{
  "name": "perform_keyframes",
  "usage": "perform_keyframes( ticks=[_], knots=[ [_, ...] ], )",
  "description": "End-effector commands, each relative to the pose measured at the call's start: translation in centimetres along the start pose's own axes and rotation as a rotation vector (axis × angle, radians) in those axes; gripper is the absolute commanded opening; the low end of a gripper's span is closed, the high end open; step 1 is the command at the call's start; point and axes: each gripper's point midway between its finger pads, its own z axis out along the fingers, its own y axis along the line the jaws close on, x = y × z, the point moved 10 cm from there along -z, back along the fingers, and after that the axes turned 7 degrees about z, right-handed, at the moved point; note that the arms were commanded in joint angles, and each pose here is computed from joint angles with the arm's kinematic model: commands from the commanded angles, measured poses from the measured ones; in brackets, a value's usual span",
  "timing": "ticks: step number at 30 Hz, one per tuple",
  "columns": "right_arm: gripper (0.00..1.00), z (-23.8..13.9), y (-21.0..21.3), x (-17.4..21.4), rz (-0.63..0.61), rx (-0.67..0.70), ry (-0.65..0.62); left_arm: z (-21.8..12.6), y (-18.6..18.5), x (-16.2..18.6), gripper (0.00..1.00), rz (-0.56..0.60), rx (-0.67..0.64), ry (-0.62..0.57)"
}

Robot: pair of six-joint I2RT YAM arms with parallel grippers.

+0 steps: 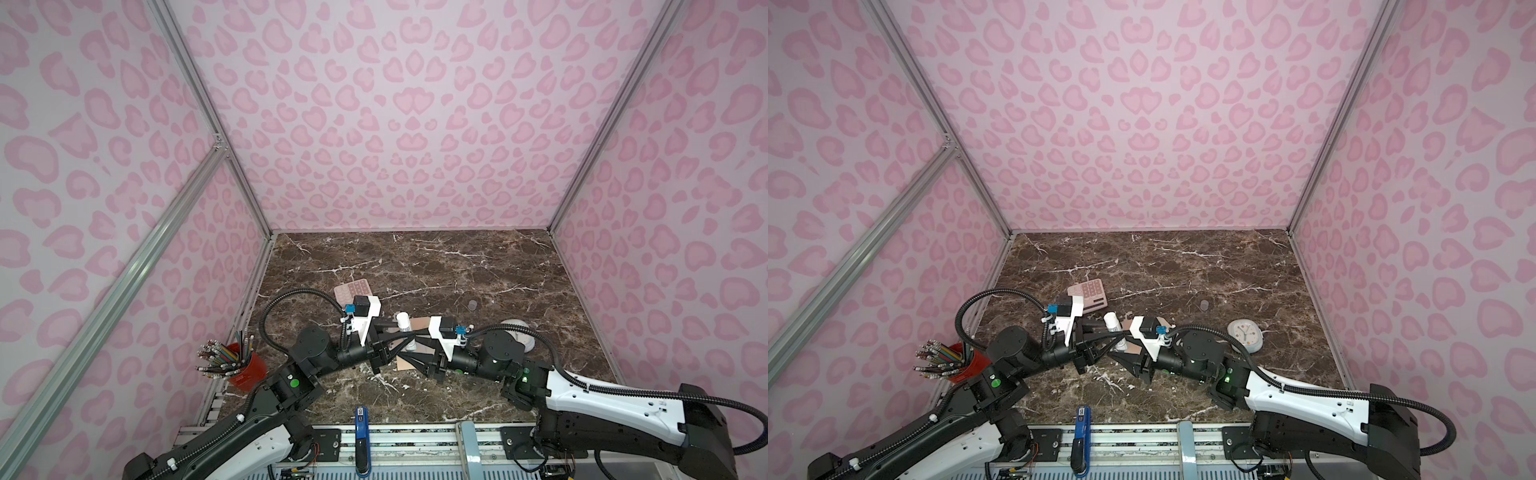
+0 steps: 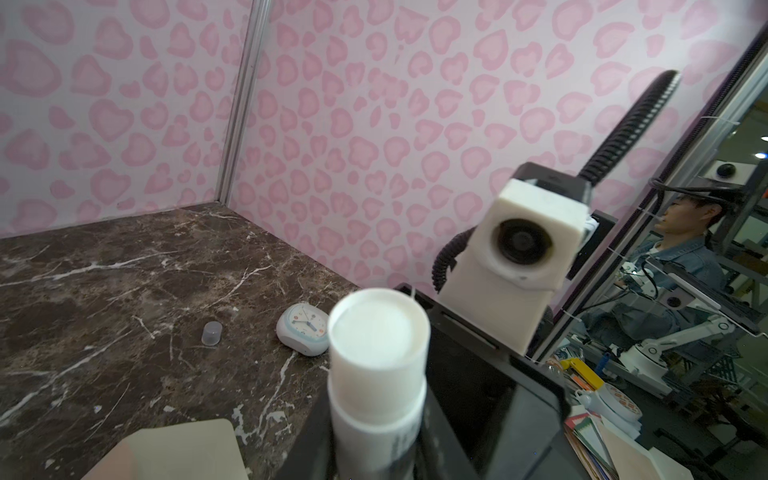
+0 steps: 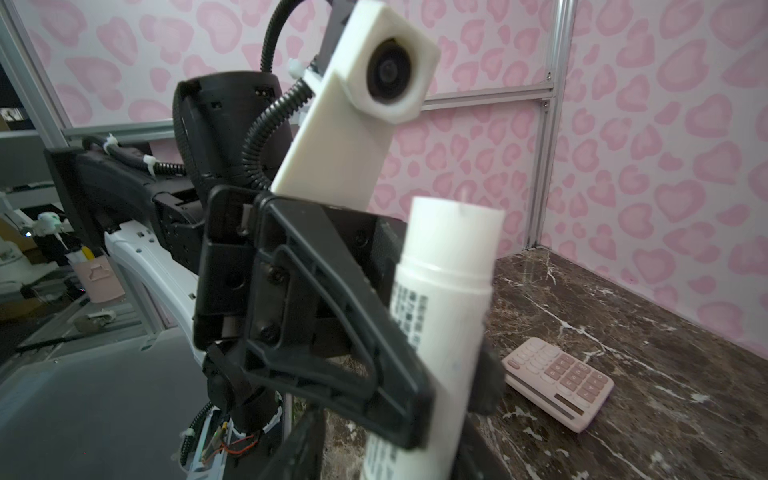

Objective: Place the letter into the envelope and seal it

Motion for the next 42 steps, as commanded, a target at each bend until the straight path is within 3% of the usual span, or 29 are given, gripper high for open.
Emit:
perform_keyframes(
  ticks=[1, 5, 12, 22, 42],
  knots=[
    [0.54, 0.2, -1.3, 1.7, -0.135, 0.139, 0.046, -0.4, 1.1, -0.9, 0.04, -0.012, -0.191, -0.06],
    [0.57, 0.6, -1.9, 3.3, -0.19, 0.263, 0.022, -1.0, 2.3, -1.5, 0.04, -0.016, -0.379, -0.108],
    [0.58, 1.9, -2.2, 3.6, -0.226, 0.399, -0.102, -0.6, 3.5, -1.2, 0.04, -0.052, -0.513, -0.112],
    [0.56, 4.9, -2.8, 3.1, -0.27, 0.516, -0.192, 0.7, 4.4, -0.4, 0.04, -0.097, -0.555, -0.104],
    [0.34, 7.2, -3.4, 4.3, -0.257, 0.547, -0.199, 1.5, 4.5, -0.3, 0.04, -0.09, -0.538, -0.081]
  ],
)
